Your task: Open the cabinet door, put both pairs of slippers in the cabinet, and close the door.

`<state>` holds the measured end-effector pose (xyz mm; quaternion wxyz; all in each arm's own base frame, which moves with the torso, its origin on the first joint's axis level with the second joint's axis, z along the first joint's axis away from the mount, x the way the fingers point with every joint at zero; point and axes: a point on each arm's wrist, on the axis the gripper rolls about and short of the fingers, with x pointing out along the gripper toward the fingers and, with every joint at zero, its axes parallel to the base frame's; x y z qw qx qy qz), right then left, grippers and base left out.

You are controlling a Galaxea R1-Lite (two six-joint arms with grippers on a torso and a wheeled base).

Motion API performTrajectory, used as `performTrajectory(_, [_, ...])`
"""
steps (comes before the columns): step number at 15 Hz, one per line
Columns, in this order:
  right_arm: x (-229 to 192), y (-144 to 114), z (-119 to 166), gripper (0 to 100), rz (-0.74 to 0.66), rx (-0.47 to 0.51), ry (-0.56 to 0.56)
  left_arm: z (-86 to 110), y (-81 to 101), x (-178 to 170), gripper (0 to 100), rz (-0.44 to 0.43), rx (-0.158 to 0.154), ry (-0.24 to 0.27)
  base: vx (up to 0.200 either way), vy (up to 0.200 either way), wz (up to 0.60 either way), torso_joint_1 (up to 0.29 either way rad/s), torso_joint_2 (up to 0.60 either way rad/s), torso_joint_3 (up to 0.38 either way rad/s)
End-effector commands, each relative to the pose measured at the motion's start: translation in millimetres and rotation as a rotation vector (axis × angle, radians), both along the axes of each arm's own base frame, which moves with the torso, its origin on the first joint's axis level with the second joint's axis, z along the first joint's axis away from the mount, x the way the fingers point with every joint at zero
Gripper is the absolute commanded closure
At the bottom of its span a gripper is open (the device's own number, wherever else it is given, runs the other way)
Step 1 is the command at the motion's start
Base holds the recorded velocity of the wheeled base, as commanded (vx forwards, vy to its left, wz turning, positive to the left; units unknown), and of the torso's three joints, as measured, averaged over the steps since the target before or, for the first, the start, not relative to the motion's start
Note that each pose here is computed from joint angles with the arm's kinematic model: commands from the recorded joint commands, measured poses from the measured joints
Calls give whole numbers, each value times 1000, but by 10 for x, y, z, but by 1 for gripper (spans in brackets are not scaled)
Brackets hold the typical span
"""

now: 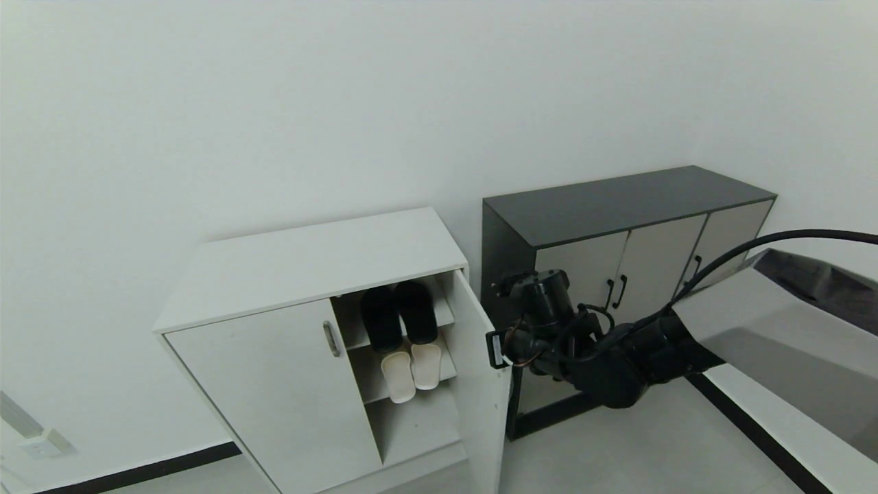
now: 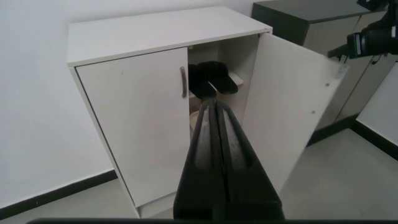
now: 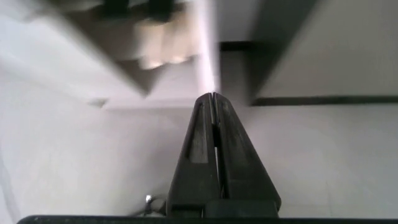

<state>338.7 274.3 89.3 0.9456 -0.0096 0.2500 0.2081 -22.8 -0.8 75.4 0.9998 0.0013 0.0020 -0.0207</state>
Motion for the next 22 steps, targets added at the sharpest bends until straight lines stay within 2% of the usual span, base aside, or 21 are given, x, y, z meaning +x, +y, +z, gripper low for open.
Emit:
performTrajectory(1, [-213,116,206,100,52,33,-34,-2,0,0,100,-1,-1,1,0,0,0,0,0,0])
performTrajectory(4, [-307,65,308,100,77,33,-81,2,1,-1,100,0,-1,-1,0,0,0,0,0,0])
performTrajectory(9, [-432,63,257,100,107,24,-69,2,0,-1,100,0,-1,-1,0,0,0,0,0,0])
performTrajectory(11, [-519,63,256,100,169,38,-52,-2,0,1,100,0,-1,1,0,0,600,2,5,7])
performTrajectory(16, [-529,57,215,100,181,39,-56,2,0,-1,100,-1,-1,-1,0,0,600,2,1,2])
performTrajectory(19, [-566,23,160,100,222,36,-63,2,1,-1,100,0,-1,-1,0,0,0,0,0,0])
performTrajectory(22, [-645,-75,72,100,321,59,-107,2,0,-1,100,-1,-1,-1,0,0,0,0,0,0])
